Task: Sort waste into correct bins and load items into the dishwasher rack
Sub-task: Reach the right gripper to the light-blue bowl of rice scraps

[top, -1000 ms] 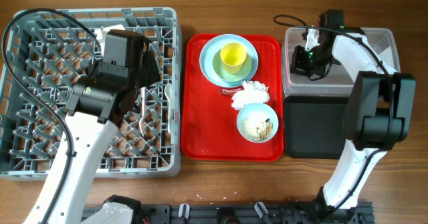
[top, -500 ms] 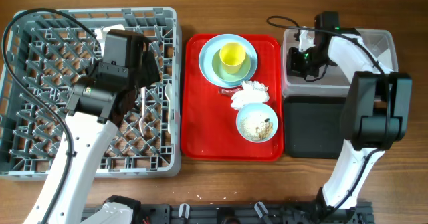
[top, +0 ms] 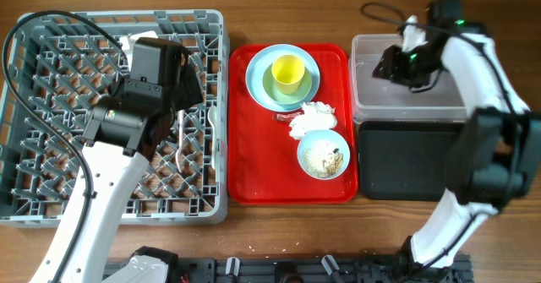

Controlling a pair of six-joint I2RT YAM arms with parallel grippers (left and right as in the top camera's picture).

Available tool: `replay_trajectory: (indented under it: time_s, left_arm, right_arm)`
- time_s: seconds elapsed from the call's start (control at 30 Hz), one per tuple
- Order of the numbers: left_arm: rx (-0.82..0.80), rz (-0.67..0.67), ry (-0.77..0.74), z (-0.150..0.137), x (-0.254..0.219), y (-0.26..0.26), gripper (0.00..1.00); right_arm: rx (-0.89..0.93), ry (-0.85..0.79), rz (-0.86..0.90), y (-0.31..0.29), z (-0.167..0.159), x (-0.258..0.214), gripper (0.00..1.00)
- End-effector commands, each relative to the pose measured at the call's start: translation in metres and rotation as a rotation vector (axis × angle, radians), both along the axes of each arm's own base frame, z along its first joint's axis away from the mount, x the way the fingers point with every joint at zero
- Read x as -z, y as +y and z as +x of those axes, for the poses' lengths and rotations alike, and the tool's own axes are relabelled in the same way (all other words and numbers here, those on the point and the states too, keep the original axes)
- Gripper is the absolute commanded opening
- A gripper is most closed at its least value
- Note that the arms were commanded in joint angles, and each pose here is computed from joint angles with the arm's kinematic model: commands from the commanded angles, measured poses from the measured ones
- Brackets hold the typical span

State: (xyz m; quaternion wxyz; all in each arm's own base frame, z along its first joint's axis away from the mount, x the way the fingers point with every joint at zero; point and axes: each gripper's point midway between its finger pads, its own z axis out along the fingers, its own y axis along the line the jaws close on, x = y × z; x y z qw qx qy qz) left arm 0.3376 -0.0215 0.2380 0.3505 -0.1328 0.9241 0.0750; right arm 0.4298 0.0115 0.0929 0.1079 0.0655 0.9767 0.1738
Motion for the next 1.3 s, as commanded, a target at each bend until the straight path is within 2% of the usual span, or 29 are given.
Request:
replay_trajectory:
  time_s: [0.0,0.03,0.07,0.2,0.27,0.37,0.47,0.6,0.7,0.77,0.87,0.97,1.03,1.1,1.13,1.17,1.27]
  left_arm:
    - [-0.022,0.0,-0.014,0.001,-0.003,0.003,1.0]
    - [-0.022,0.0,-0.014,0.001,-0.003,0.003,1.0]
    - [-0.022,0.0,-0.014,0.001,-0.003,0.003,1.0]
    - [-0.022,0.0,-0.014,0.001,-0.003,0.003,1.0]
    - [-0.022,0.0,-0.014,0.001,-0.003,0.003,1.0]
    - [-0.022,0.0,-0.014,0.001,-0.003,0.003,1.0]
    - [-0.022,0.0,-0.014,0.001,-0.003,0.003,1.0]
    - [-0.022,0.0,-0.014,0.001,-0.003,0.003,1.0]
    - [-0.022,0.0,-0.014,0.001,-0.003,0.003,1.0]
    - [-0.022,0.0,-0.014,0.001,-0.003,0.003,1.0]
    - [-0.022,0.0,-0.014,0.001,-0.003,0.003,1.0]
    - [-0.022,0.0,-0.014,0.001,-0.003,0.003,1.0]
    - [-0.022,0.0,-0.014,0.001,-0.003,0.003,1.0]
    - [-0.022,0.0,-0.014,0.001,-0.003,0.003,1.0]
    - [-0.022,0.0,-0.014,0.001,-0.003,0.003,1.0]
    - [-0.022,0.0,-0.014,0.001,-0.003,0.003,1.0]
    - [-0.022,0.0,-0.014,0.001,-0.003,0.003,1.0]
  right_arm:
    - [0.015,-0.135,-0.07,-0.008,-0.02,-0.087,0.51]
    - [0.022,-0.102,-0.085,-0.009,-0.041,-0.098,0.43]
    - [0.023,-0.039,-0.085,-0.007,-0.072,-0.108,0.04]
    - [0.118,0.136,-0.045,-0.001,-0.135,-0.103,0.04]
    - [0.192,0.168,-0.031,0.001,-0.151,-0.069,0.04]
    - [0.298,0.254,-0.013,0.004,-0.178,0.008,0.04]
    - [0.309,0.227,0.029,0.013,-0.193,0.071,0.04]
    - [0.235,0.084,0.103,0.026,-0.184,0.096,0.04]
    - [0.193,0.015,0.172,0.037,-0.171,0.089,0.04]
    - [0.085,-0.004,0.311,0.061,-0.175,0.076,0.05]
    - [0.03,-0.005,0.389,0.074,-0.181,0.067,0.11]
    - [0.102,0.033,0.252,0.051,-0.168,0.06,0.17]
    - [0.108,0.076,0.142,0.033,-0.158,0.028,0.2]
    - [0.052,0.071,0.128,0.032,-0.151,-0.011,0.23]
    - [-0.076,0.037,0.175,0.047,-0.152,-0.048,0.25]
    - [-0.178,0.013,0.231,0.067,-0.157,-0.063,0.27]
    - [-0.445,0.014,0.264,0.13,-0.185,-0.064,0.35]
